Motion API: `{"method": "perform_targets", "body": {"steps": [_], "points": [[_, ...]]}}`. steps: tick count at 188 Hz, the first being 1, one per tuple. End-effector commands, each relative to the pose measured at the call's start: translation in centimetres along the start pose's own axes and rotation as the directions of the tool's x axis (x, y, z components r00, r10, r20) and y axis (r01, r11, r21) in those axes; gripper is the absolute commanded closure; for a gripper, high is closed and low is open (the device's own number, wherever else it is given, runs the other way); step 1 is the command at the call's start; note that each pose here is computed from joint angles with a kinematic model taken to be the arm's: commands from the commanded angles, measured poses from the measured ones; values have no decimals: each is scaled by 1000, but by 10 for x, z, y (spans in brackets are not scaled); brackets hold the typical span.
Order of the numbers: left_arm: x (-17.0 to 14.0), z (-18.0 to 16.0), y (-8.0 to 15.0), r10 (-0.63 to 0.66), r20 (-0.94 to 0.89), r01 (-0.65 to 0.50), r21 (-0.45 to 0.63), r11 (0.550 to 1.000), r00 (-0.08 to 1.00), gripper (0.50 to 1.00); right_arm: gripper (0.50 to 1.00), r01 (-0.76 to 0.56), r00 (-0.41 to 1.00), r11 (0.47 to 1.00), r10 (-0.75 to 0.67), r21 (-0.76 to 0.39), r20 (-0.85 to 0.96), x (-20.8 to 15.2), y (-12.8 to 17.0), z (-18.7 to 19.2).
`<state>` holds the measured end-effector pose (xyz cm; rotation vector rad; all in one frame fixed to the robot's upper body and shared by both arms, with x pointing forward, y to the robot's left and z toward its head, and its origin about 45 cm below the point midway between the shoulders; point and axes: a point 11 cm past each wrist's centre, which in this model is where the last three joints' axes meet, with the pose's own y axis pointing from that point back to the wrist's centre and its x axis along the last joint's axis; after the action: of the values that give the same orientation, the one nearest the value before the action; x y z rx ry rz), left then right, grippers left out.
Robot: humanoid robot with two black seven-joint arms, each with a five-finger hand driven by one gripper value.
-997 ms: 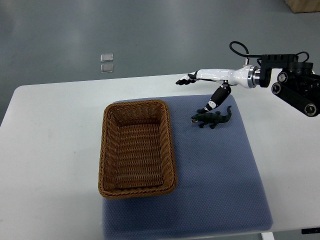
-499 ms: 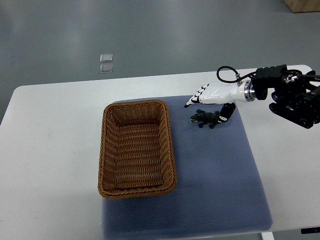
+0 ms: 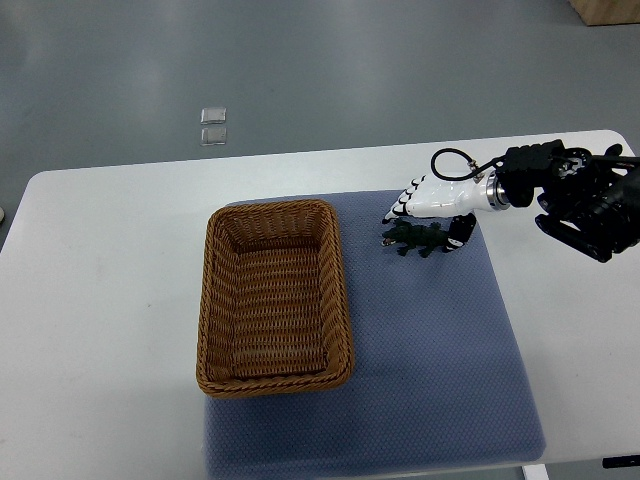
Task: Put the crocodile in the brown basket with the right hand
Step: 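Lower the right hand and close its fingers around the crocodile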
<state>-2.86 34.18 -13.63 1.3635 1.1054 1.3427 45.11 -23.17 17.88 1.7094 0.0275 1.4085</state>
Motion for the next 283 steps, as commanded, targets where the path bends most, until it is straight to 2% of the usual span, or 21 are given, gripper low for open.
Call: {"method": "perform_targets", "body": {"steps": [1,64,99,118,131,140,149,169,190,203,213,259,283], "points": [[0,0,0,0,0,0,1,1000,1000,500,579,2,1000,1000,-2,0,5,-1,0,0],[0,0,0,0,0,0,-1,1000,1000,500,581,-7,1000,1000,7,5,15,1,-3,-3],[0,0,0,0,0,0,-1,1000,1000,500,603,3,1000,1000,-3,13,10,0,-6,-6],[0,0,0,0,0,0,1,1000,1000,500,650,22,1000,1000,-22,14,21,-2,-6,-6],[0,0,0,0,0,0,1,1000,1000,500,701,26,999,1000,-26,12,21,-2,-6,-6],[0,0,0,0,0,0,-1,1000,1000,500,711,27,999,1000,-27,11,20,-2,-6,-5],[0,0,0,0,0,0,-1,1000,1000,500,752,27,999,1000,-27,6,20,-2,-5,-4],[0,0,0,0,0,0,1,1000,1000,500,785,27,999,1000,-27,4,20,-2,-5,-3],[0,0,0,0,0,0,-1,1000,1000,500,844,27,999,1000,-27,1,21,-2,-5,-2],[0,0,0,0,0,0,-1,1000,1000,500,852,22,1000,1000,-22,-1,22,-1,-4,-2],[0,0,0,0,0,0,-1,1000,1000,500,883,14,1000,1000,-14,-3,22,2,-4,-1],[0,0,0,0,0,0,-1,1000,1000,500,953,-7,999,1000,7,-6,32,9,-3,1],[0,0,0,0,0,0,1,1000,1000,500,955,-9,999,1000,9,-8,35,9,-2,1]]}}
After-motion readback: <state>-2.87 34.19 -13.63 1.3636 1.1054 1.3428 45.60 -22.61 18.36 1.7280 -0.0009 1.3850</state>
